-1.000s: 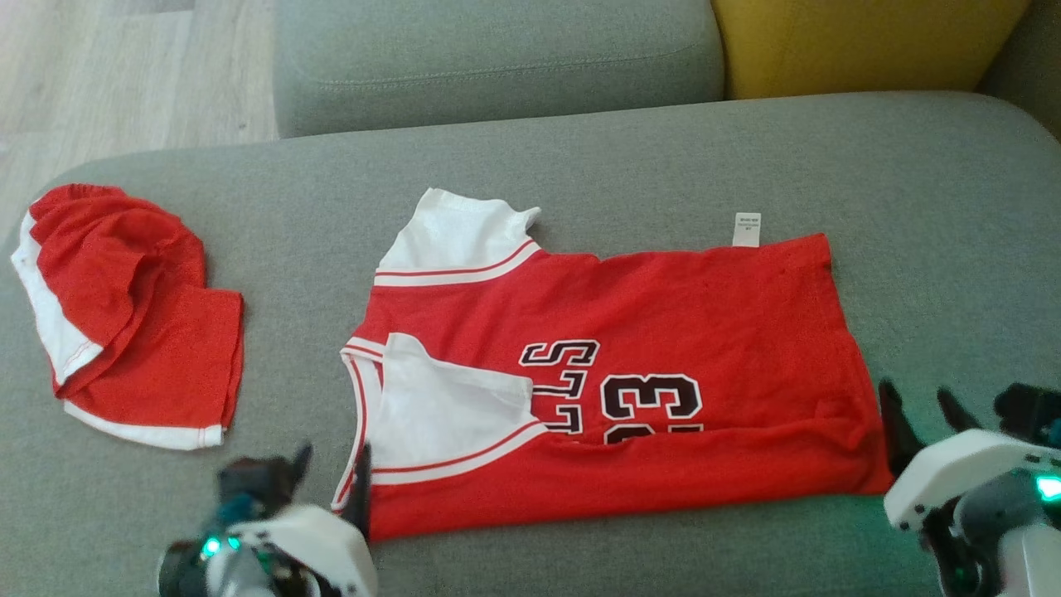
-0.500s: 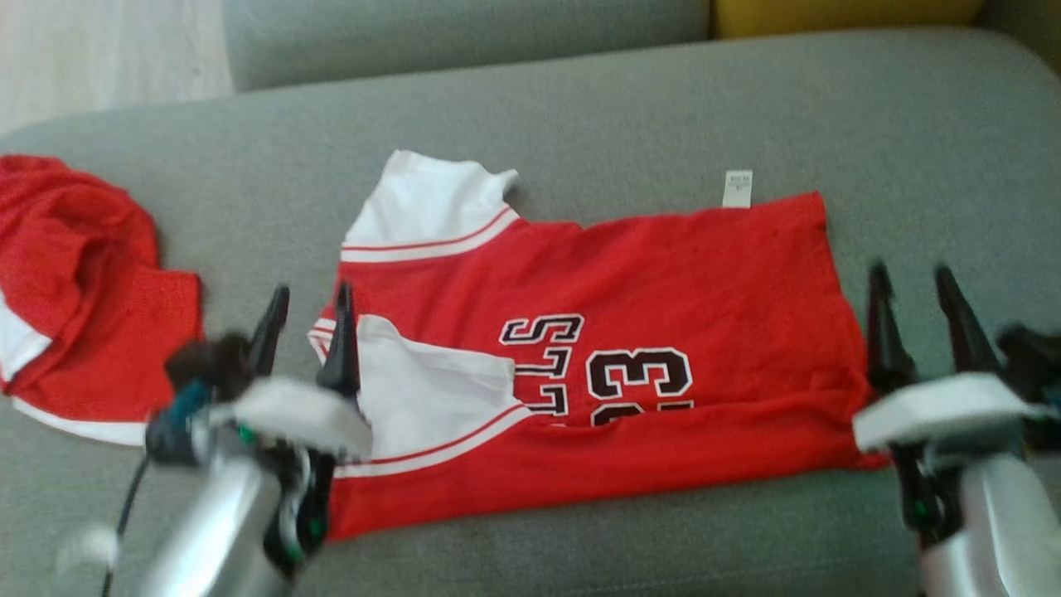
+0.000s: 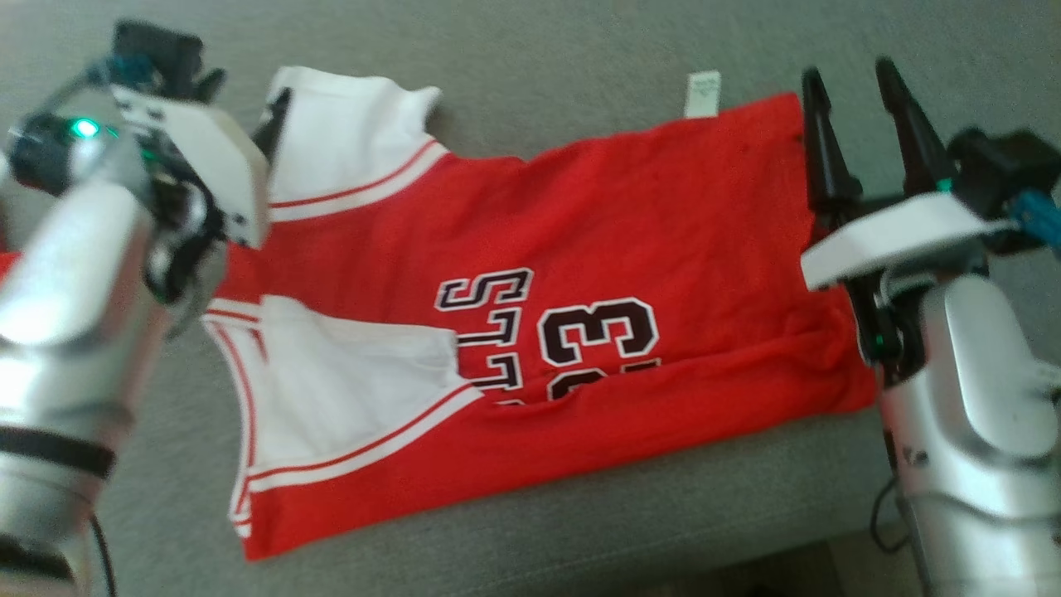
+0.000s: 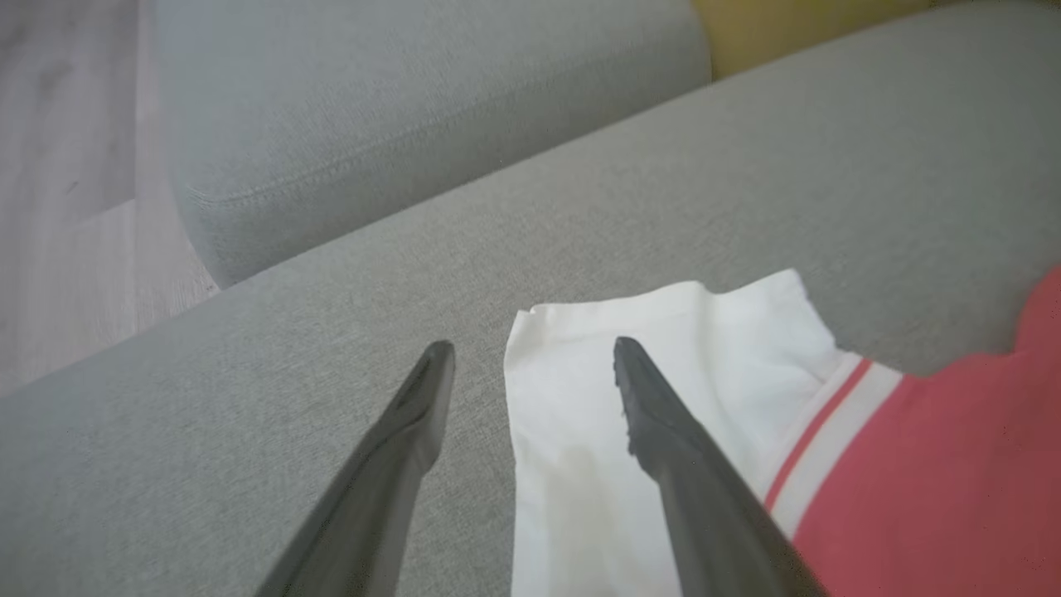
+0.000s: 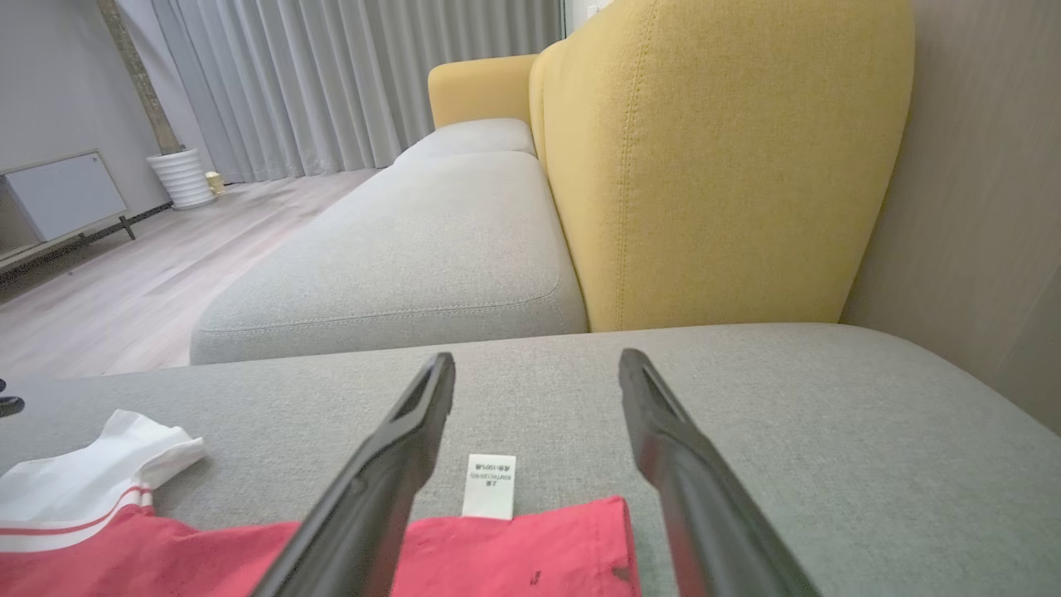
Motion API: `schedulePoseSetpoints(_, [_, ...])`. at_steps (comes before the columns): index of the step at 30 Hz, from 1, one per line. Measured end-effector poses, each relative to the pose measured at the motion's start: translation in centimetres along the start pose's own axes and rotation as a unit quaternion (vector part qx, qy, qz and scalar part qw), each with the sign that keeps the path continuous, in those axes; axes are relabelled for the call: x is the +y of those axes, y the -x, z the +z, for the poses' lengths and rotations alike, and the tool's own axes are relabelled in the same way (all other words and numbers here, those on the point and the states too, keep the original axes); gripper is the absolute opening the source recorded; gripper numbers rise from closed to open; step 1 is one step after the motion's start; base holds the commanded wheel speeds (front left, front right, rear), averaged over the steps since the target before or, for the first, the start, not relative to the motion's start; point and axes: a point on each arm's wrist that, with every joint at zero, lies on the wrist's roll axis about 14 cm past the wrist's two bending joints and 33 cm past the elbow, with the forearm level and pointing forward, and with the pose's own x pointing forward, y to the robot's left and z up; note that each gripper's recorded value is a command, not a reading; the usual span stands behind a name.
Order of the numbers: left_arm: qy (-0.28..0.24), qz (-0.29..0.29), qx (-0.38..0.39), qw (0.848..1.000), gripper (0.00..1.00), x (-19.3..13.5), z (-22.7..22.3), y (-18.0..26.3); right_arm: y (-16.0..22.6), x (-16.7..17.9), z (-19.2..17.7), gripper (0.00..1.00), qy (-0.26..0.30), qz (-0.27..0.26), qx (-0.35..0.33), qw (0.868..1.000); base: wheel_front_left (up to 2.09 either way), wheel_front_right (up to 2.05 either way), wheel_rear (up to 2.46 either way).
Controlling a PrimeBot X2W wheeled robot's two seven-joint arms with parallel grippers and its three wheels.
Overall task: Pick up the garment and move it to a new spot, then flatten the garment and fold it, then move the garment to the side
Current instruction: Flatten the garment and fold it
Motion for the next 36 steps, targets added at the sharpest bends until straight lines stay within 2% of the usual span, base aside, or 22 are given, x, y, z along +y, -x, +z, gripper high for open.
schedulePoseSetpoints(9, [-0.056, -0.030, 0.125, 0.990, 1.00, 0.9, -3.4, -5.1, -1.4, -2.3, -1.2, 1.00, 0.015, -0.019, 0.022, 0.999, 0.00, 0.00, 0.00])
schedulePoseSetpoints(19, [-0.076, -0.055, 0.150, 0.984, 1.00, -0.2, -4.2, -7.0, -0.9, -4.0, -2.8, 1.00, 0.016, -0.040, 0.039, 0.998, 0.00, 0.00, 0.00])
schedulePoseSetpoints(20, [-0.073, -0.058, 0.156, 0.983, 0.40, -0.3, -4.4, -6.9, -0.8, -4.0, -2.9, 1.00, 0.015, -0.041, 0.041, 0.998, 0.00, 0.00, 0.00])
schedulePoseSetpoints(21, [-0.072, -0.062, 0.161, 0.982, 0.00, -0.6, -4.5, -6.8, -0.8, -4.1, -3.0, 1.00, 0.014, -0.041, 0.043, 0.998, 0.00, 0.00, 0.00])
schedulePoseSetpoints(26, [-0.055, -0.072, 0.144, 0.985, 0.00, -1.0, -3.9, -6.1, -0.9, -4.9, -3.5, 1.00, 0.007, -0.054, 0.054, 0.997, 0.00, 0.00, 0.00])
schedulePoseSetpoints(32, [-0.033, -0.057, 0.062, 0.996, 0.00, 0.1, -0.9, -4.8, -1.5, -4.4, -5.4, 1.00, -0.020, -0.043, 0.113, 0.992, 0.00, 0.00, 0.00])
schedulePoseSetpoints(36, [-0.025, -0.050, 0.029, 0.998, 0.00, 0.7, 0.2, -3.8, -1.8, -4.5, -6.8, 1.00, -0.011, -0.033, 0.156, 0.987, 0.00, 0.00, 0.00])
